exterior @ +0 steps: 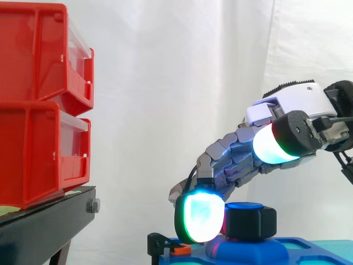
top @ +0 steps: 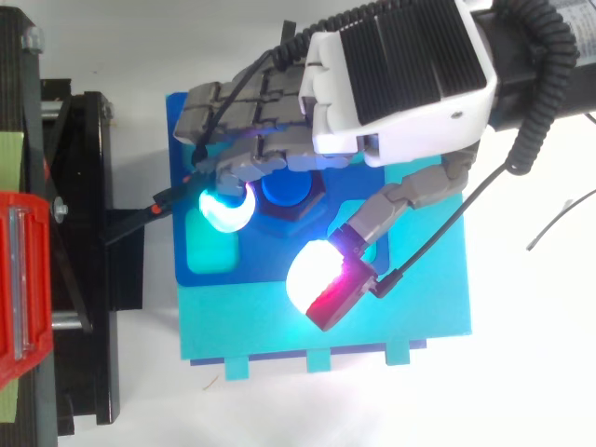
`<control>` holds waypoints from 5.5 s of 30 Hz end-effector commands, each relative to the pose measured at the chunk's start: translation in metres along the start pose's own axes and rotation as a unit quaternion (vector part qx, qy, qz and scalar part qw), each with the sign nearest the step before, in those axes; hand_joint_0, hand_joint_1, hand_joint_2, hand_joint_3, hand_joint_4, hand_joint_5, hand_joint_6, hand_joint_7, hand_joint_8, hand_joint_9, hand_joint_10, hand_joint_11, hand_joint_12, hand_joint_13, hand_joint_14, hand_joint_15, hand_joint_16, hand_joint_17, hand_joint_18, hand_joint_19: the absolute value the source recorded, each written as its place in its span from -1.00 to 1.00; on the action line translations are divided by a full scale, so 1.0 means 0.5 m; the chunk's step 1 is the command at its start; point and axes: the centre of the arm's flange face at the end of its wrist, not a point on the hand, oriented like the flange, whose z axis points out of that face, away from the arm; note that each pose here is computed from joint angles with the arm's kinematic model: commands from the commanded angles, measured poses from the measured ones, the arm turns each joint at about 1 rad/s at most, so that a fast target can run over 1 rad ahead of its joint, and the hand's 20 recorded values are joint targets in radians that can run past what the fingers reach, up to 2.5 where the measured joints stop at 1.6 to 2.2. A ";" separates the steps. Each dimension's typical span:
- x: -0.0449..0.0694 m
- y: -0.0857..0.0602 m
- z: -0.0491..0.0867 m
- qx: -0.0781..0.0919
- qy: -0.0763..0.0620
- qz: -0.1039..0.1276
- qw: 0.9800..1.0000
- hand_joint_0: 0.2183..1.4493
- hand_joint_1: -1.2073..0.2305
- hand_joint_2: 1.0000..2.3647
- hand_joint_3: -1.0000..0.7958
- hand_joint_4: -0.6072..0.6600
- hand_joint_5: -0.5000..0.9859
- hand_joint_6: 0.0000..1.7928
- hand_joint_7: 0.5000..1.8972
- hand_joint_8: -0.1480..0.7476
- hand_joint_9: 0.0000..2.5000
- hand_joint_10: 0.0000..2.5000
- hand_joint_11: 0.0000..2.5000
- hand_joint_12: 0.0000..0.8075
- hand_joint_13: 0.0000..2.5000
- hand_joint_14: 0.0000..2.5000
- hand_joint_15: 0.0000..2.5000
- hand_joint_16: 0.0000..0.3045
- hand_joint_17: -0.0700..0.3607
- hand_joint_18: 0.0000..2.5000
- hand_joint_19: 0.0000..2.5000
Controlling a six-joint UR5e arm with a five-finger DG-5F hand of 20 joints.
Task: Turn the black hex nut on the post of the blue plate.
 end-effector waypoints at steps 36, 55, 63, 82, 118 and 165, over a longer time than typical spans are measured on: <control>-0.034 -0.082 -0.053 -0.004 0.001 0.001 1.000 -0.56 0.30 -1.00 -0.44 0.40 -0.60 -0.44 -0.56 -0.05 -0.79 -1.00 -1.00 -0.07 -0.75 -1.00 -0.96 -0.64 -0.10 -0.74 -0.75; -0.082 -0.096 -0.080 -0.011 0.008 0.006 1.000 -0.56 0.30 -1.00 -0.44 0.40 -0.60 -0.44 -0.56 -0.05 -0.76 -1.00 -1.00 -0.07 -0.71 -1.00 -0.94 -0.65 -0.12 -0.71 -0.74; -0.087 -0.073 -0.061 -0.018 -0.002 0.000 1.000 -0.56 0.30 -1.00 -0.44 0.39 -0.60 -0.44 -0.56 -0.04 -0.75 -1.00 -1.00 -0.06 -0.70 -1.00 -0.93 -0.65 -0.12 -0.71 -0.74; -0.012 -0.025 -0.011 -0.008 -0.008 0.004 1.000 -0.55 0.29 -1.00 -0.44 0.40 -0.59 -0.44 -0.56 -0.03 -0.72 -1.00 -1.00 -0.06 -0.68 -1.00 -0.92 -0.65 -0.12 -0.70 -0.73; -0.005 -0.024 -0.010 -0.009 -0.007 -0.001 1.000 -0.55 0.29 -1.00 -0.44 0.39 -0.59 -0.44 -0.57 -0.02 -0.68 -1.00 -1.00 -0.06 -0.65 -1.00 -0.92 -0.65 -0.12 -0.68 -0.73; -0.091 -0.066 -0.051 -0.024 -0.016 0.000 1.000 -0.55 0.30 -1.00 -0.44 0.39 -0.59 -0.44 -0.57 0.00 -0.64 -1.00 -1.00 -0.06 -0.63 -1.00 -0.90 -0.65 -0.12 -0.67 -0.73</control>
